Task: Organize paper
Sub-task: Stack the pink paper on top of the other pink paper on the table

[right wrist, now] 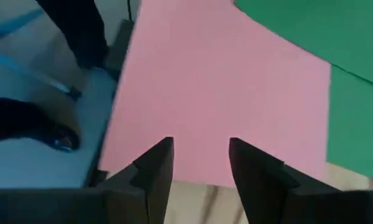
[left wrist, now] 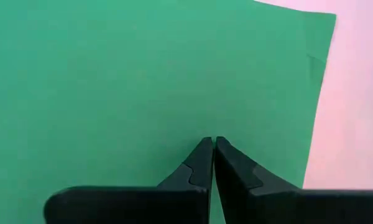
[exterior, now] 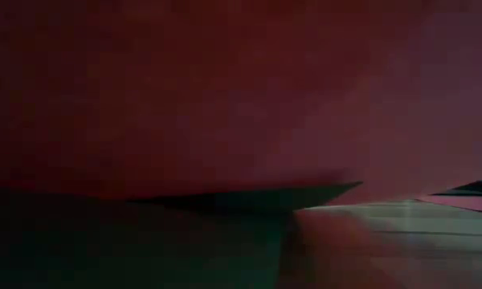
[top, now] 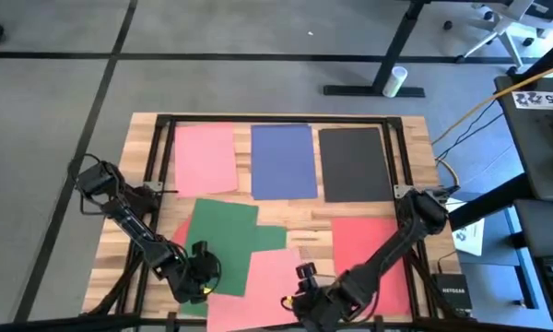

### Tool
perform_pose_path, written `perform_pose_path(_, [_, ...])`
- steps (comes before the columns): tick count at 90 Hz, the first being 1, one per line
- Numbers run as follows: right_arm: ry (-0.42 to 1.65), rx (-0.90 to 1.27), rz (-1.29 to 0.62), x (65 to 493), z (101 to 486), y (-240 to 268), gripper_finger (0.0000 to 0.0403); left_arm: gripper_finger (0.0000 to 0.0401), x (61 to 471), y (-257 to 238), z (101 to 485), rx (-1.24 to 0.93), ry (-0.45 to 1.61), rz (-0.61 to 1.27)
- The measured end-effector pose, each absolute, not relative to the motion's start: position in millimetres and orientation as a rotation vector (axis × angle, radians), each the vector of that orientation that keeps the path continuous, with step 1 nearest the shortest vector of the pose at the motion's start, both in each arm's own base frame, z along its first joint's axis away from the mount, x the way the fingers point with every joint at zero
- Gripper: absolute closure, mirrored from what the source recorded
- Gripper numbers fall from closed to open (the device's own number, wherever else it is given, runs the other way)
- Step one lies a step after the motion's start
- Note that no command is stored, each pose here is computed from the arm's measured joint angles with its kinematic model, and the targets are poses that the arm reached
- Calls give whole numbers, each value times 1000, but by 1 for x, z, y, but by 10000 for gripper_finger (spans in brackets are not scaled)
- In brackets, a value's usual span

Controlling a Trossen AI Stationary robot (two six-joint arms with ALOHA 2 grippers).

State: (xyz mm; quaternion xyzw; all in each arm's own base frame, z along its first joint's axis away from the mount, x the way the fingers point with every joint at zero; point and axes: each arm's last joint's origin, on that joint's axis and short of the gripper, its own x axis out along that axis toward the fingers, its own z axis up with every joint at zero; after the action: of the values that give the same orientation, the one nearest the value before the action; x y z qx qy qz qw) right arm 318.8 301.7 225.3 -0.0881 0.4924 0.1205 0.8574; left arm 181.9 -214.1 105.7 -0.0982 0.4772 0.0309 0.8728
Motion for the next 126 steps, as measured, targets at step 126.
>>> perform_pose_path(126, [1025,-85,222,322,214,343,255,401,182,-214,106,-214,999,68])
